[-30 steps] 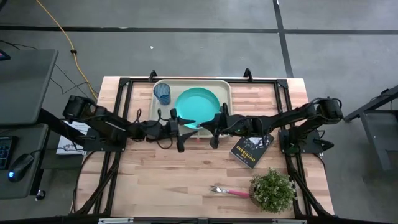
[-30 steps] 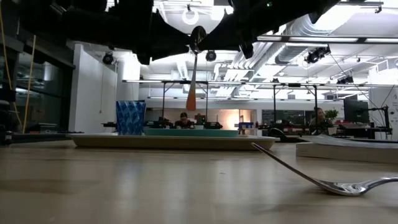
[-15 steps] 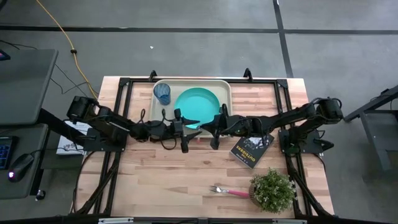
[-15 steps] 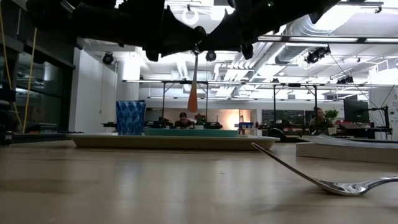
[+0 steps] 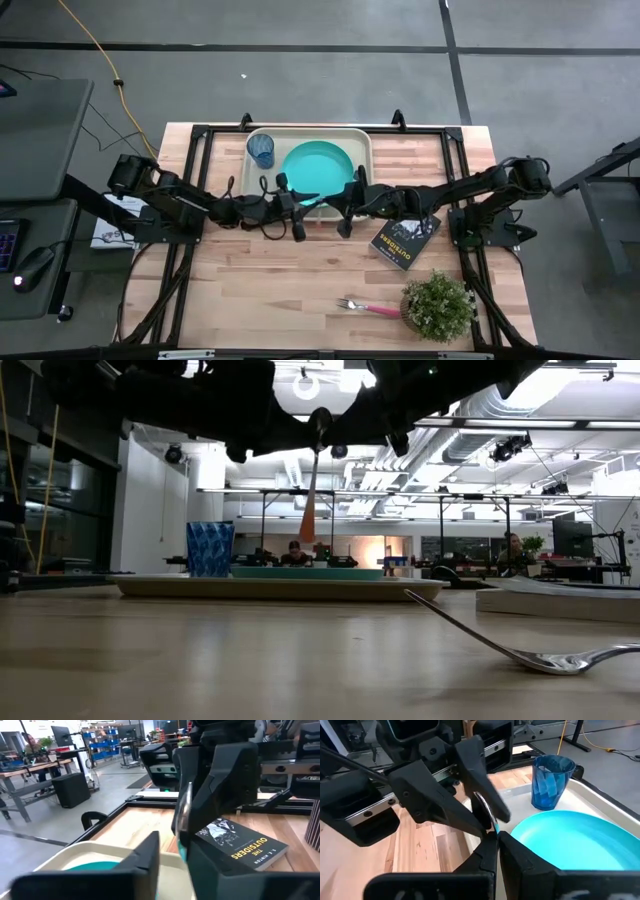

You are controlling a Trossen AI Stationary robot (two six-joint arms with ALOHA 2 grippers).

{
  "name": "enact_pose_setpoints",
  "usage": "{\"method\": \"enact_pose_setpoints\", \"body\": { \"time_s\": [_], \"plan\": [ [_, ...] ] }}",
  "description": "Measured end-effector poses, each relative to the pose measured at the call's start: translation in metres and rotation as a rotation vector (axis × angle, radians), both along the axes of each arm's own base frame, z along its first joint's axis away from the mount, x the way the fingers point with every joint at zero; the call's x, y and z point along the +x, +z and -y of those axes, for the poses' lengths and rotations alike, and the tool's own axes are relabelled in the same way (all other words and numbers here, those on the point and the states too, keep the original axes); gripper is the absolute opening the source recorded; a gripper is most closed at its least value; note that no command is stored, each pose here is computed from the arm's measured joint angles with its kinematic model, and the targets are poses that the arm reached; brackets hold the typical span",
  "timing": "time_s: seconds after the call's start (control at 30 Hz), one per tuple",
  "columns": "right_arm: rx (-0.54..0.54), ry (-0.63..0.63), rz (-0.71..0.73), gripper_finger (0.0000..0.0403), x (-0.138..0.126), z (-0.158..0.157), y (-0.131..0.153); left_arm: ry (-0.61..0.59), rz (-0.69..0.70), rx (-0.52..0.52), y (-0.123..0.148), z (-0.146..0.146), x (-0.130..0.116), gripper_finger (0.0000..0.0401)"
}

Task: Pick and place plate/cup/fork/spoon on tray
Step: Put the orange spoon on the white tray beside the light blue plate

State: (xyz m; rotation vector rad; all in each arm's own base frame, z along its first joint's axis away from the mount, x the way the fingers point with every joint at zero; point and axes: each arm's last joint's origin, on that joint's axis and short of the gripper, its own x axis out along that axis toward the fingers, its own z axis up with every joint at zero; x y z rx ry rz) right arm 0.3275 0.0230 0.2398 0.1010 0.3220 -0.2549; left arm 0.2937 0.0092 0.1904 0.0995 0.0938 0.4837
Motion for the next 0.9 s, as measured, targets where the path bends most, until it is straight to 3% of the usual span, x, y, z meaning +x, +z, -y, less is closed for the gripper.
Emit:
{"method": "enact_pose_setpoints", "body": {
  "time_s": [0.13, 0.43, 0.63, 0.9],
  "plan": [
    [-0.003, -0.002, -0.004, 0.0000, 0.000, 0.000, 0.000, -0.006, -0.013, -0.001, -0.001, 0.000, 0.000, 0.0010],
    [0.007, 0.007, -0.019, 0.0010, 0.000, 0.001, -0.002, -0.003, -0.070, 0.001, 0.007, 0.000, -0.008, 0.0001],
    [-0.018, -0.002, -0.023, 0.0090, -0.001, 0.004, -0.001, 0.039, -0.078, -0.024, 0.018, -0.002, -0.022, 0.0000],
    [-0.023, -0.017, -0.015, 0.0191, -0.001, 0.005, 0.000, 0.042, -0.091, -0.042, 0.013, -0.002, -0.027, 0.0000]
  ]
}}
